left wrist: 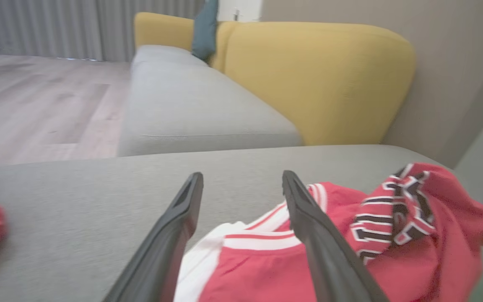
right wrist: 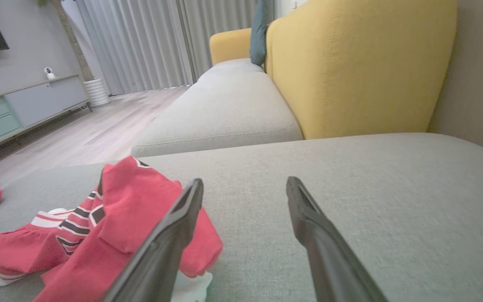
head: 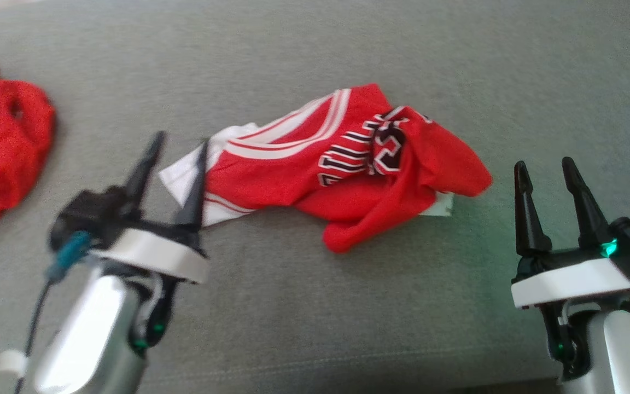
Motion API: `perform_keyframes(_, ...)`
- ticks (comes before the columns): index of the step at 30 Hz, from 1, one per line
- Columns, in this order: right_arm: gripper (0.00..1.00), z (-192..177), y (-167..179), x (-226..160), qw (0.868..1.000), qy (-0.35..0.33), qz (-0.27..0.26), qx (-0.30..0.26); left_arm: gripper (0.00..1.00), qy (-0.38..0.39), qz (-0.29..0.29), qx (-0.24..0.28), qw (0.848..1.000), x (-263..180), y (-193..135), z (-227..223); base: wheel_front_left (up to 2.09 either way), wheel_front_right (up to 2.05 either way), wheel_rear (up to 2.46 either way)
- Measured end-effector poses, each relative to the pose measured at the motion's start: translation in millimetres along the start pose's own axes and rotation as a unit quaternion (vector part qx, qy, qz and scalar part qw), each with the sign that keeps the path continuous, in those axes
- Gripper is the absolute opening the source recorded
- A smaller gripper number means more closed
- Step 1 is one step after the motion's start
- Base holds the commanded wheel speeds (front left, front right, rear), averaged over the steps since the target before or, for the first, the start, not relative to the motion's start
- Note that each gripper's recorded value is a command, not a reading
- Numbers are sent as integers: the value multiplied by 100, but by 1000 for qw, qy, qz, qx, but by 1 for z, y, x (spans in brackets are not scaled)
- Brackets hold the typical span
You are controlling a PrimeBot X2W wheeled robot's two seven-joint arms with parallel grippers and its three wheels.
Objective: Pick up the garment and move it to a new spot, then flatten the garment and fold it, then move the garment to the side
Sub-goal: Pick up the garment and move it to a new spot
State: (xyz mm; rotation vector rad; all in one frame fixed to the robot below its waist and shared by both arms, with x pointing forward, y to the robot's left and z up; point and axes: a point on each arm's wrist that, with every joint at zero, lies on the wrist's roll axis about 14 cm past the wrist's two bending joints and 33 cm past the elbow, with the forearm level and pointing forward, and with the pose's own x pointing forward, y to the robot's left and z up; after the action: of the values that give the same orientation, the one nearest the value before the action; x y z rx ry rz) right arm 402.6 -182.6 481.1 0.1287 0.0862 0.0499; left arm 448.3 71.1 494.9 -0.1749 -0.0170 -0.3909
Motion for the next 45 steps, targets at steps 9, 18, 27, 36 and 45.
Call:
perform_keyframes(9,100,13,26,6,999,-9,38,-12,100,-28,123,21,992,-55,75,29,0,0,0)
perform_keyframes(18,100,5,25,-22,999,14,36,-21,100,-20,127,33,991,-90,71,28,0,0,0)
perform_keyframes(27,100,9,20,-46,999,13,26,-22,100,-14,128,35,991,-114,60,24,0,0,0)
perform_keyframes(36,100,9,19,-50,999,14,24,-22,100,-10,117,38,992,-115,53,21,0,0,0)
perform_keyframes(45,100,7,21,-49,999,19,26,-20,100,-1,120,39,992,-115,54,17,0,0,0)
